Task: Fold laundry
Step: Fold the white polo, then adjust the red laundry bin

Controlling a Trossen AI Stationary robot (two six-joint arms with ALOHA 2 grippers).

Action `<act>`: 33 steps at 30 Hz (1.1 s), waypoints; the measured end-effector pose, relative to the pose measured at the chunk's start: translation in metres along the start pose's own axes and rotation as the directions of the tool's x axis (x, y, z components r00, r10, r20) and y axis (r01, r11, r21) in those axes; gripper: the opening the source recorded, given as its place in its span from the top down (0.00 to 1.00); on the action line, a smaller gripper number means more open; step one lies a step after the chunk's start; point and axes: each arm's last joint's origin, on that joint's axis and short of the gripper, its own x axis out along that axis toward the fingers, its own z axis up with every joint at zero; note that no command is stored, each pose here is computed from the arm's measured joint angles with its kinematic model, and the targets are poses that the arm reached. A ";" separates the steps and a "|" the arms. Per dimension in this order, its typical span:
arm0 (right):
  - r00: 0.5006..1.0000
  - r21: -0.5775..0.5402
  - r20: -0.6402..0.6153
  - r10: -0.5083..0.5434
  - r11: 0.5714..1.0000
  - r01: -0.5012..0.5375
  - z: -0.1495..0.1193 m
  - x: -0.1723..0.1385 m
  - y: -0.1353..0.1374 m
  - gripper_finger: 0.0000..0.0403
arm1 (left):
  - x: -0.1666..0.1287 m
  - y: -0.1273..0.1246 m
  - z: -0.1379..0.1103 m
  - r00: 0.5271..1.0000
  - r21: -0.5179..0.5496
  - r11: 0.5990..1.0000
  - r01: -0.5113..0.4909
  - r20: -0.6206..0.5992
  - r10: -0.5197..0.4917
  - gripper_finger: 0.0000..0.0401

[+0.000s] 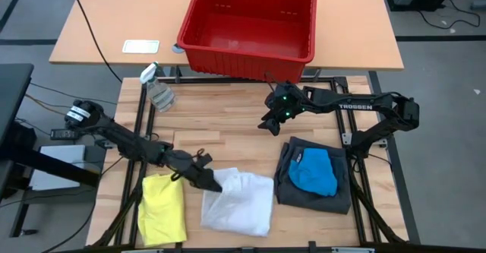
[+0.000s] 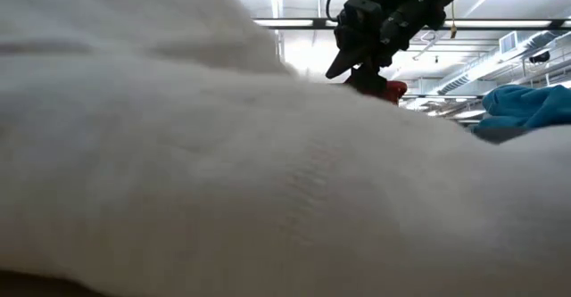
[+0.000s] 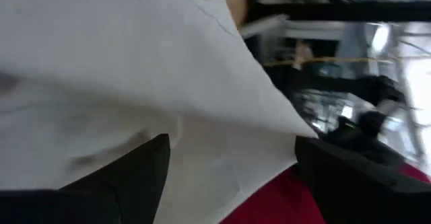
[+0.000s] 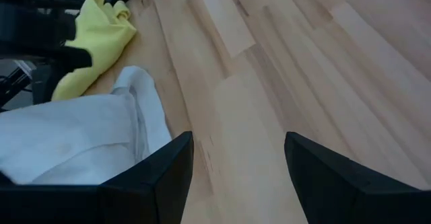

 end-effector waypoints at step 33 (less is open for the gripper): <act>0.985 -0.134 0.163 0.049 0.991 -0.027 0.018 -0.017 -0.001 0.41 | -0.072 -0.048 0.068 0.958 0.235 0.944 -0.233 0.222 0.181 0.19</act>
